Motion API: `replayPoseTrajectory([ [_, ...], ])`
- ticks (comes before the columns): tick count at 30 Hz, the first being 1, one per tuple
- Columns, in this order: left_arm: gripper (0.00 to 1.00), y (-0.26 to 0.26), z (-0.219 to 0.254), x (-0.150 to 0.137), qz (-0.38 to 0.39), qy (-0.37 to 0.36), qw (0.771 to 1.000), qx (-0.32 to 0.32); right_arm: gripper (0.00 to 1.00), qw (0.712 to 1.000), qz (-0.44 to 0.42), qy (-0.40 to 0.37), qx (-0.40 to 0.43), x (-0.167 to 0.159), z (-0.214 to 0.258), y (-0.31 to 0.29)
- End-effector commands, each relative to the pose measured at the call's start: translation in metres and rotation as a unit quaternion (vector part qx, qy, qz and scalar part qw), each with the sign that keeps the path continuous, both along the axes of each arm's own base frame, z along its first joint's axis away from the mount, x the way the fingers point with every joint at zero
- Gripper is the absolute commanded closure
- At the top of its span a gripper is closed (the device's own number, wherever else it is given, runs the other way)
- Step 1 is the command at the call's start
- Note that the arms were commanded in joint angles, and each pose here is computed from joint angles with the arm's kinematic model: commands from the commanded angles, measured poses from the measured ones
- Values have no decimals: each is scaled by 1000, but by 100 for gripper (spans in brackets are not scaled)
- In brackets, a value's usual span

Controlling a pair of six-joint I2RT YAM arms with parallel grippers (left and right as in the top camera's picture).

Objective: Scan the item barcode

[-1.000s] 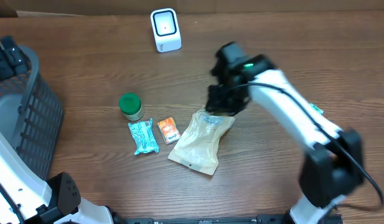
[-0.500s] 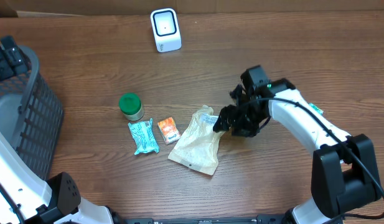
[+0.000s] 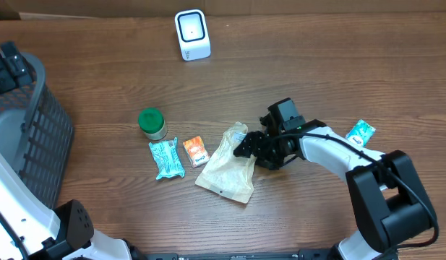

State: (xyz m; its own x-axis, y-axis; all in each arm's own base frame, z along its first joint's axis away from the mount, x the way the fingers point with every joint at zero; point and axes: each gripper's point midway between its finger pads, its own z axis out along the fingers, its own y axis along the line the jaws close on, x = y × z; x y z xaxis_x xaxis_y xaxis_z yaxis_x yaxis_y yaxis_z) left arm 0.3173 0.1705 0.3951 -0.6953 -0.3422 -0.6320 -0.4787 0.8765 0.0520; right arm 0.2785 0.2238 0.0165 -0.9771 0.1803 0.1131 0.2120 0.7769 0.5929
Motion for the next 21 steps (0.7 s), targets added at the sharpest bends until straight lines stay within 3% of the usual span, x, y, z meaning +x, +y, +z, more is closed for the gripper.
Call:
replayPoseTrajectory([
  [1,0,-3,9,-2,-8,-11,1000,9,41,998,-53,31,-15,1,-10,-2],
  [3,0,-3,9,-2,-8,-11,1000,9,59,998,-58,31,-19,2,-11,-3],
  [5,1,-3,9,-2,-8,-11,1000,9,86,998,-58,31,-19,3,-10,-4],
  [7,0,-3,9,-2,-8,-11,1000,9,96,998,-57,28,-18,4,-9,-3],
  [12,1,-3,9,-2,-8,-11,1000,9,96,999,-18,-33,-8,17,16,2],
  [15,0,-3,9,-2,-8,-11,1000,9,96,996,-3,-79,-45,27,41,-8],
  [21,1,-3,9,-2,-9,-11,1000,9,96,959,3,-140,-248,42,100,-70],
])
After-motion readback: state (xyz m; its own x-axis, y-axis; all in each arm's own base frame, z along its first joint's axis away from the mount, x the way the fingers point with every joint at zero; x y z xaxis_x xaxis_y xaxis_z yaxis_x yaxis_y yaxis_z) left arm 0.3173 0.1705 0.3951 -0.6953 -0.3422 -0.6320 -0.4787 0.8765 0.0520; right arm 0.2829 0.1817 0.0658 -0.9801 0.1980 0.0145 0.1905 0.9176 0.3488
